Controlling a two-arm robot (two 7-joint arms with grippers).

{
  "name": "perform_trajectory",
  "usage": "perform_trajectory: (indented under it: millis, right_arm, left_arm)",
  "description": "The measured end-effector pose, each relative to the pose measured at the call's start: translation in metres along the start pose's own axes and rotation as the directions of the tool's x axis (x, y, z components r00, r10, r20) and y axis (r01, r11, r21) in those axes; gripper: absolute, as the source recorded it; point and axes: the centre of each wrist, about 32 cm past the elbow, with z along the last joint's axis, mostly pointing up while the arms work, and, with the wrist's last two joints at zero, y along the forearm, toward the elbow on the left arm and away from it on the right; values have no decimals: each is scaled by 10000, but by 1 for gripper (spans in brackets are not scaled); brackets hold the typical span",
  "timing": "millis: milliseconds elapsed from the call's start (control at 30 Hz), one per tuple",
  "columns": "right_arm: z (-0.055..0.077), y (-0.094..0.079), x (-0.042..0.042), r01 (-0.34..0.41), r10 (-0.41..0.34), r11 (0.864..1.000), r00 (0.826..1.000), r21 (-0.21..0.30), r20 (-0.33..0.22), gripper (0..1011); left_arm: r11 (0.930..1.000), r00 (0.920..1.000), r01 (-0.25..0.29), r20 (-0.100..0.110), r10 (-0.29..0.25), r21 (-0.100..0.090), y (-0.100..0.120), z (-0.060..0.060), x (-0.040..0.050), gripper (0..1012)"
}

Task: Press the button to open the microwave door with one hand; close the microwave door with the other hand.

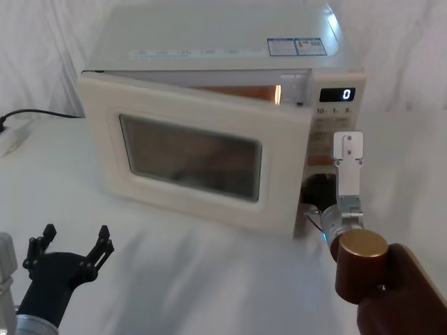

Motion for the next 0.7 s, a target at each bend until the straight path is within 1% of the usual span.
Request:
perform_trajectory:
  millis: [200,333,500,700]
  right_arm:
    - [-6,7,-20,-29,29,10000,10000,-2,30,0]
    - [-17,-4,-17,-30,30,10000,10000,10,73,0]
    - [-27,-63,9,-83,81,9999,9998,71,179,0]
    - [-22,-175,48,-236,230,9995,9993,189,288,0]
  left_arm:
    - [10000,10000,0,1,0,1,0,0,0,1001]
    - [10000,10000,1,0,-1,0,0,0,0,1001]
    - [10000,10000,0,0,0,1,0,0,0,1001]
    - [10000,10000,1,0,-1,1,0,0,0,1001]
